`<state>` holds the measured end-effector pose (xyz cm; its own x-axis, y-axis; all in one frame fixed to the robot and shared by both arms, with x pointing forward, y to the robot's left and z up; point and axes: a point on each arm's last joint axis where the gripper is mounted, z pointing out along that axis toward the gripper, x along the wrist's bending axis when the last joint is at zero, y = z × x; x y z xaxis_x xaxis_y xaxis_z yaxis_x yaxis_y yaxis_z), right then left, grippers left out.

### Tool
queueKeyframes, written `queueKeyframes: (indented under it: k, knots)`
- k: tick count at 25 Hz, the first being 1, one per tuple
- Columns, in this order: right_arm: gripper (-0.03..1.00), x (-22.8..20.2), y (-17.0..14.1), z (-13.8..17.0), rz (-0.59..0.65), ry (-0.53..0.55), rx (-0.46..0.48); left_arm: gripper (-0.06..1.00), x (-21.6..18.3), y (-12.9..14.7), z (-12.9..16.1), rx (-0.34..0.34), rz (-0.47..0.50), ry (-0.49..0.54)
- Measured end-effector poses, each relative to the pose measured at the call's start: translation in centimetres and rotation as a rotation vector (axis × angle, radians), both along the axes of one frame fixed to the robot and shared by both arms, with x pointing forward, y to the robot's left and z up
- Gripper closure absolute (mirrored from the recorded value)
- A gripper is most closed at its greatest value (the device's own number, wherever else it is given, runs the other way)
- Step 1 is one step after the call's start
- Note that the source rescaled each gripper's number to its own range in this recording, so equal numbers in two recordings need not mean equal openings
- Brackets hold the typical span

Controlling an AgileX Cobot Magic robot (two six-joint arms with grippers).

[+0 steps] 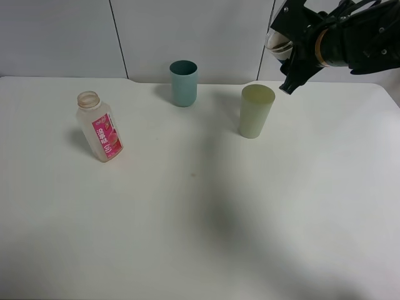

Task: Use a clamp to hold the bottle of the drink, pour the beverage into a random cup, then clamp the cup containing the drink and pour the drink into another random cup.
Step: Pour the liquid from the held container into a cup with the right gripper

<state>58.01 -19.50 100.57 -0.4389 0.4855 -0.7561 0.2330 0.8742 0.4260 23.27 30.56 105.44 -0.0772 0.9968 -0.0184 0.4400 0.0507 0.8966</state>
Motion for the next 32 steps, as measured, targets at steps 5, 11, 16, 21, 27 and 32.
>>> queueKeyframes:
  k: [5, 11, 16, 21, 27, 32]
  knots:
    - [0.96, 0.01, -0.03, 0.01, 0.030, -0.002, -0.059, -0.06, 0.00, 0.00, 0.00, 0.000, 0.000, 0.000]
    - [0.96, 0.01, -0.03, 0.01, 0.073, -0.003, -0.134, -0.06, 0.00, 0.00, 0.00, 0.000, 0.000, 0.000]
    - [0.96, 0.01, -0.03, 0.01, 0.088, -0.003, -0.161, -0.06, 0.00, 0.00, 0.00, 0.000, 0.000, 0.000]
    - [0.96, 0.01, -0.04, 0.01, 0.129, -0.004, -0.234, -0.06, 0.00, 0.00, 0.00, 0.000, 0.000, 0.000]
    - [0.96, 0.01, -0.04, 0.01, 0.142, -0.004, -0.256, -0.06, 0.00, 0.00, 0.00, 0.000, 0.000, 0.000]
    - [0.96, 0.01, -0.08, 0.02, 0.154, -0.005, -0.287, -0.06, 0.00, 0.00, 0.00, 0.000, 0.000, 0.000]
